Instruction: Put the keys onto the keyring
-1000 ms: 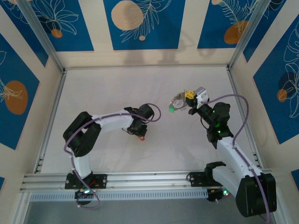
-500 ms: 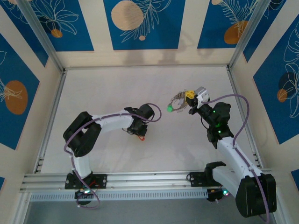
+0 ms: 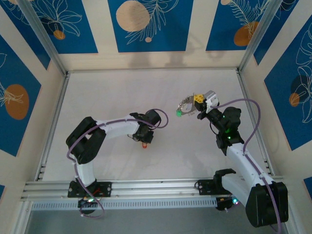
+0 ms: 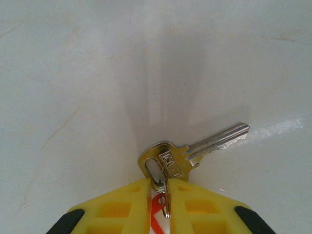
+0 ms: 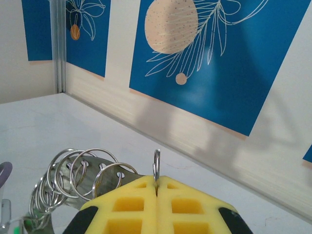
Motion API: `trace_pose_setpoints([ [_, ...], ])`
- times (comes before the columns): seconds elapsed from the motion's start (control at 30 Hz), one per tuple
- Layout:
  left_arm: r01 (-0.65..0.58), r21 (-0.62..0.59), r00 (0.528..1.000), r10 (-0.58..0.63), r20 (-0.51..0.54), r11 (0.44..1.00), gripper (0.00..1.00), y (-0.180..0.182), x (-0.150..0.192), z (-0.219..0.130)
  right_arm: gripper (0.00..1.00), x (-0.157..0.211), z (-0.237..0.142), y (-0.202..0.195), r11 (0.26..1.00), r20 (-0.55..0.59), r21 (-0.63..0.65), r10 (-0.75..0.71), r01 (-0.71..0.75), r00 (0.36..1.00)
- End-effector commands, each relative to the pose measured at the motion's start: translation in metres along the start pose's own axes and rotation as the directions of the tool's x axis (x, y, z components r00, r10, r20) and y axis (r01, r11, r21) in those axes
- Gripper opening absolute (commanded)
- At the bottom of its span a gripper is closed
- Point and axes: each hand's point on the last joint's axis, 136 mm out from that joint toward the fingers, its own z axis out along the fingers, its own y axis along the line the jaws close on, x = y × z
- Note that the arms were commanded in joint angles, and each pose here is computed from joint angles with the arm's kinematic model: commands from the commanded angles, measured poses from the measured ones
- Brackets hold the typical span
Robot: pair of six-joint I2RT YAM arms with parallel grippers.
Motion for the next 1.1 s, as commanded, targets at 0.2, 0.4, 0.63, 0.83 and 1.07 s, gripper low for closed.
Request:
trace_pose_setpoints([
  [0.2, 0.002, -0.013, 1.000, -0.003, -0.028, 1.000, 0.15, 0.000, 0.011, 0.002, 0.00, -0.035, -0.004, -0.005, 0.999, 0.096, 0.018, -0.052, 0.050, 0.994],
  [0.4, -0.008, -0.027, 1.000, 0.008, -0.013, 1.000, 0.15, 0.003, 0.010, -0.006, 0.00, -0.034, -0.004, -0.005, 0.999, 0.094, 0.016, -0.050, 0.049, 0.994],
  [0.63, -0.013, -0.028, 1.000, 0.012, -0.015, 1.000, 0.16, 0.003, 0.011, -0.007, 0.00, -0.033, -0.003, -0.006, 0.999, 0.091, 0.023, -0.048, 0.046, 0.995],
  [0.83, -0.017, -0.027, 1.000, 0.016, -0.011, 1.000, 0.21, 0.000, 0.011, -0.012, 0.00, -0.033, -0.004, -0.006, 0.999, 0.091, 0.024, -0.047, 0.045, 0.995],
  [1.07, -0.027, -0.043, 1.000, 0.026, -0.009, 0.999, 0.19, 0.000, 0.010, -0.013, 0.00, -0.033, -0.004, -0.006, 0.999, 0.091, 0.023, -0.046, 0.044, 0.995],
])
